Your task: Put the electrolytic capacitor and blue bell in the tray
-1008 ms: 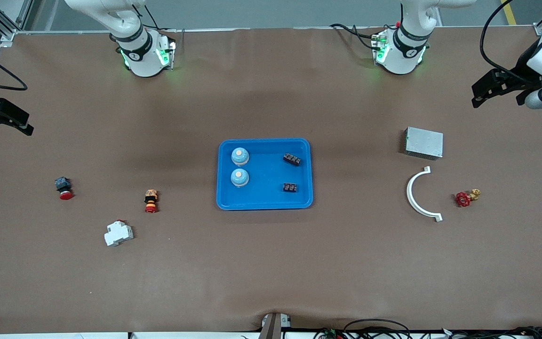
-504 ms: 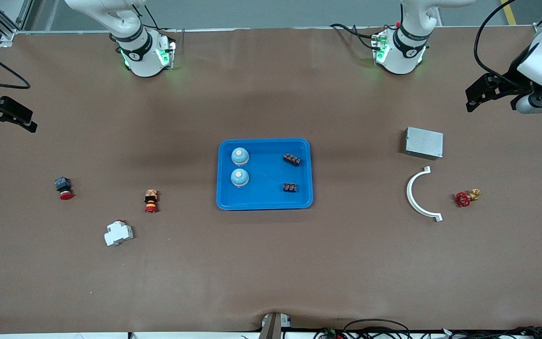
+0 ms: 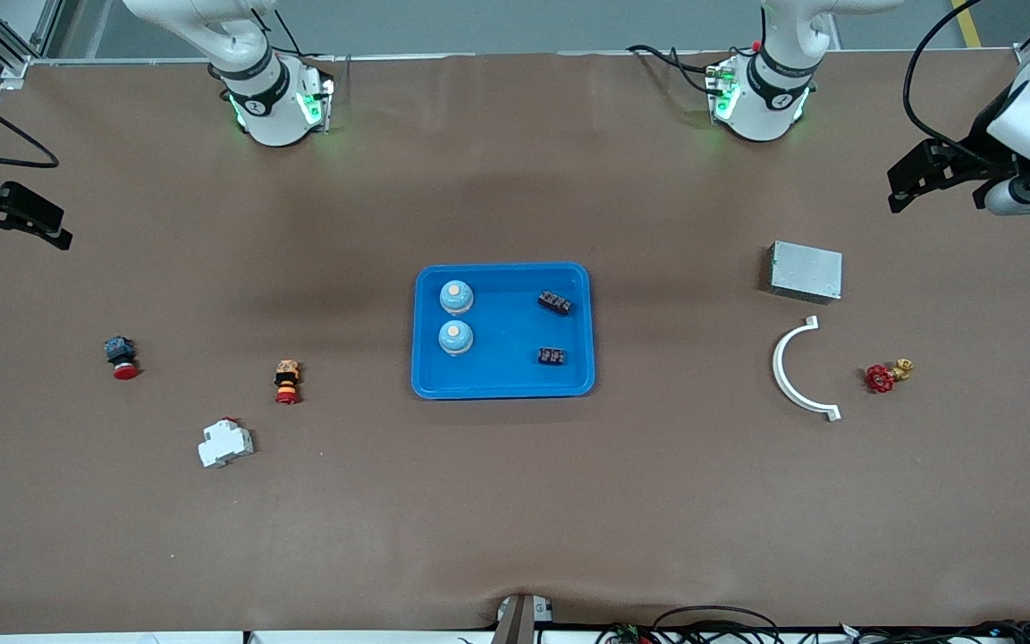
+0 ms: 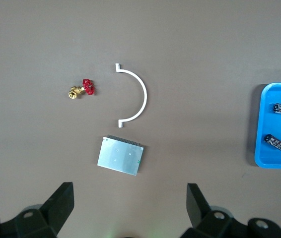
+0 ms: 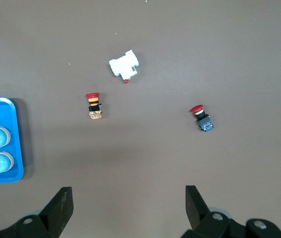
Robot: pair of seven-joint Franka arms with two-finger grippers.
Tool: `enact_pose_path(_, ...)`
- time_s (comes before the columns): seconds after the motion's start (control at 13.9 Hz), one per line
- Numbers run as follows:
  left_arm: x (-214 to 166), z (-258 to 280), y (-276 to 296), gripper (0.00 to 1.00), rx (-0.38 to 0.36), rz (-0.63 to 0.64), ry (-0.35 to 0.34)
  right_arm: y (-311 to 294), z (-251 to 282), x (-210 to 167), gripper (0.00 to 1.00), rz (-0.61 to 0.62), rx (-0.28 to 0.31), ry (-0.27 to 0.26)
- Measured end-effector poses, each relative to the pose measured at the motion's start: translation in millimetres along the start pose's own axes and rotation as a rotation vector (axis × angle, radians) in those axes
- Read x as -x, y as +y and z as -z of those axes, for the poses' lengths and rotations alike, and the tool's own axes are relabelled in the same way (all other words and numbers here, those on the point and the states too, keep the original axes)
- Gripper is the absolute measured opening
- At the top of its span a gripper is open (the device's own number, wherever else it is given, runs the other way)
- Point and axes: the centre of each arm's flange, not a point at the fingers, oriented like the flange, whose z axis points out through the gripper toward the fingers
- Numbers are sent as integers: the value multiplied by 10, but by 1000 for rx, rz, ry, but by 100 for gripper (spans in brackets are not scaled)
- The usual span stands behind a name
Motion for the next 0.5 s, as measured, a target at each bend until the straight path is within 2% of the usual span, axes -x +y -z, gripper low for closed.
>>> enact_pose_path(0.5,30,-20,-57,100,-4,10,-32,-8,-24,29,100,1,-1,-27)
